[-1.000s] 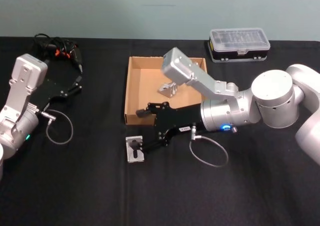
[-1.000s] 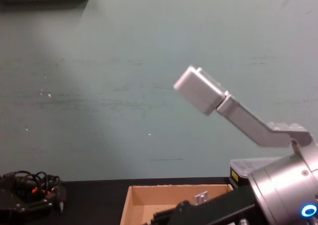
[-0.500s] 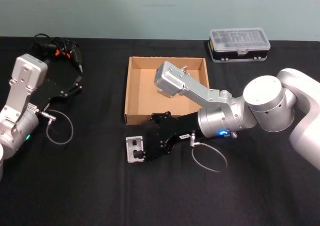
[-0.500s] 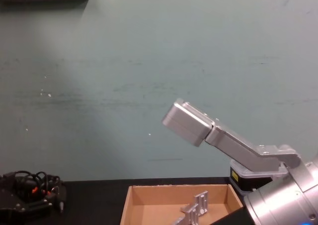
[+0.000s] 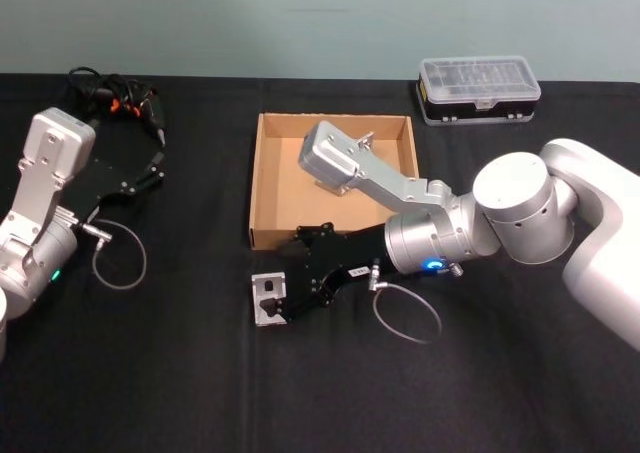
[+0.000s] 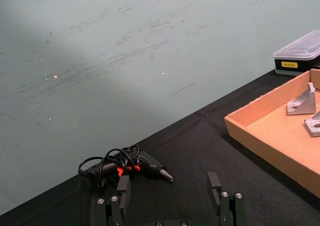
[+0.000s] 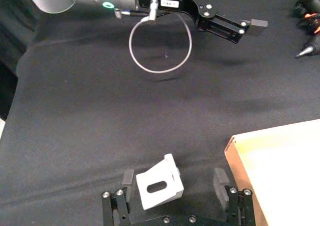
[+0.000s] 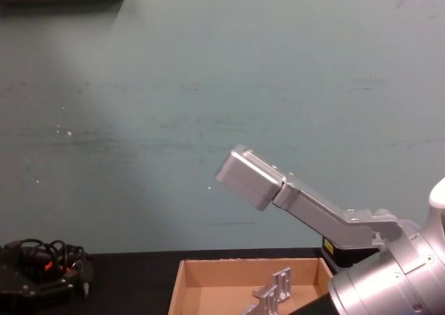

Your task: Use one hand to pick up the angle iron from the table and place it into the box.

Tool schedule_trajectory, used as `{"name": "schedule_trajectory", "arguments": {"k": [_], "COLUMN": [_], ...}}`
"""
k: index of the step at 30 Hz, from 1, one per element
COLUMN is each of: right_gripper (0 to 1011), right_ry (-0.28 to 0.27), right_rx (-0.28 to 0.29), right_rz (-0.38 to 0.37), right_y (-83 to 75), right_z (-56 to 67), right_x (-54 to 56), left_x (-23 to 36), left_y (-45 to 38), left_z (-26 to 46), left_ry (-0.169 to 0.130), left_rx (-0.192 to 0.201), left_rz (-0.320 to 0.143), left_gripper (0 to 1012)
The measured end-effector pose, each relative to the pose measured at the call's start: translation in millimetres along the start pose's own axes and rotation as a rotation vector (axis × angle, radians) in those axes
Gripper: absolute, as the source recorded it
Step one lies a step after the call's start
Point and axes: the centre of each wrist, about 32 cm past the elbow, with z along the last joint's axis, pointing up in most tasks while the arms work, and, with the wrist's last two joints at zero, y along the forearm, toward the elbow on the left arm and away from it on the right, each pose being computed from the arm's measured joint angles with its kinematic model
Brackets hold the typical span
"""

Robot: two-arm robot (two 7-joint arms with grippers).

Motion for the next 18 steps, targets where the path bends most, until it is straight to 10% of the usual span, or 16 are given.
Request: {"name": "schedule_trajectory", "arguments": {"k": [18], "right_gripper": [1000], "right_ry": [0.011], "right_rx": [-0.013], "right_rz": [0.001], "right_y": [8.4], "right_z": [-0.9], "right_x": [2.1], "left_x": [0.0], "left_y": [0.0], "left_z": [0.0], "left_ry": [0.000], "left_rx": [0.000], "left_rz": [0.000], "left_gripper": [1000]}}
